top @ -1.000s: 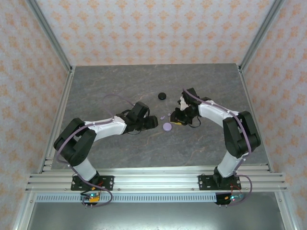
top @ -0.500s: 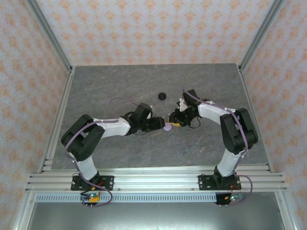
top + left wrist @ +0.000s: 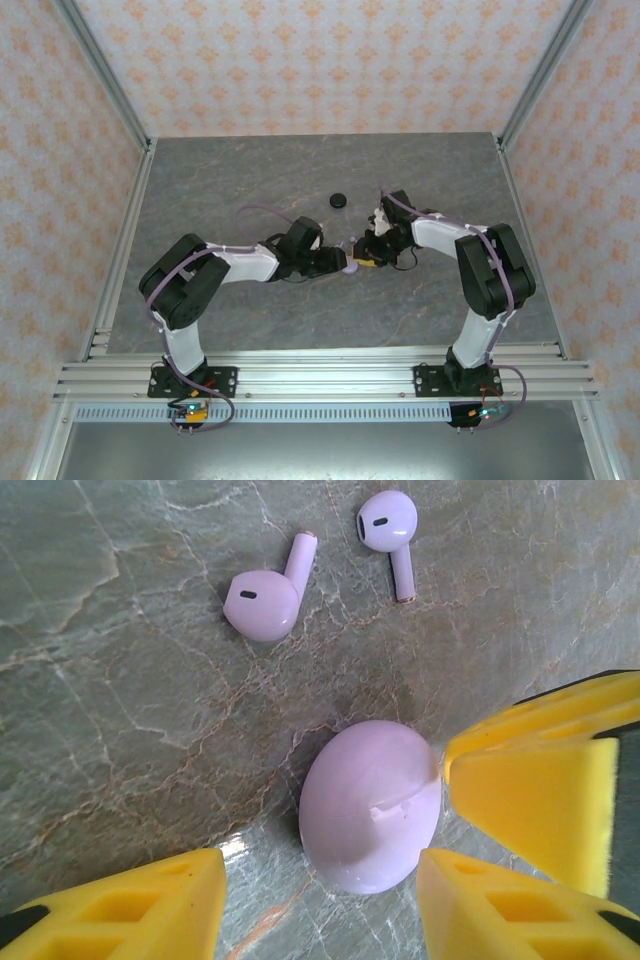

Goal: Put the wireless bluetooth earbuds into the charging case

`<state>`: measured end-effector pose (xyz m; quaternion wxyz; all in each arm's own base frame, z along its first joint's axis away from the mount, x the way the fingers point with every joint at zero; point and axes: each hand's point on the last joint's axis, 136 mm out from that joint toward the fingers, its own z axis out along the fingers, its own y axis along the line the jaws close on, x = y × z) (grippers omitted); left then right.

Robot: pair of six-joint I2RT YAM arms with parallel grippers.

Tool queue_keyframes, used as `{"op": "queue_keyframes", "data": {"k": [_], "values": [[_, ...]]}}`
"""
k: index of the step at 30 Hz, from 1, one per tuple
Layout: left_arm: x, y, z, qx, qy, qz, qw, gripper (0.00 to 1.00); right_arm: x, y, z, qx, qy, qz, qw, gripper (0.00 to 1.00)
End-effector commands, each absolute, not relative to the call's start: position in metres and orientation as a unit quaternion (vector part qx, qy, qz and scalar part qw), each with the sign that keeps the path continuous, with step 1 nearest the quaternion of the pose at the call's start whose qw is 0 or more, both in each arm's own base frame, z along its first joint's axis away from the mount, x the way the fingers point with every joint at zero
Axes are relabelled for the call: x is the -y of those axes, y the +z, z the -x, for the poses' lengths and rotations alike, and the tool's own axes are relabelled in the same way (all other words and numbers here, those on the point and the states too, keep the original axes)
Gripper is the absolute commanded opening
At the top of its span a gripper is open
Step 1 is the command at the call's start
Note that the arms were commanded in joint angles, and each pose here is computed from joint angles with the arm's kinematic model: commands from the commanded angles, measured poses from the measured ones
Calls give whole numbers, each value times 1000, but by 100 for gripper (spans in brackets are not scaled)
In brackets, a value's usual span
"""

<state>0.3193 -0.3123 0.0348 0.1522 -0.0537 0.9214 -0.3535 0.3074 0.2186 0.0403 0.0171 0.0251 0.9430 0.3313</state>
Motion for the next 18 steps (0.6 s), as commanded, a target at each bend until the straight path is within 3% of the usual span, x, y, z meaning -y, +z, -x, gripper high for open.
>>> {"op": "queue_keyframes", "data": {"k": [1, 18], "values": [[322, 40, -323, -918, -362, 53, 155, 52, -218, 32, -307, -942, 335, -32, 11, 26], [333, 31, -325, -916, -374, 53, 134, 48, -214, 21, -301, -941, 335, -44, -1, 20]]}}
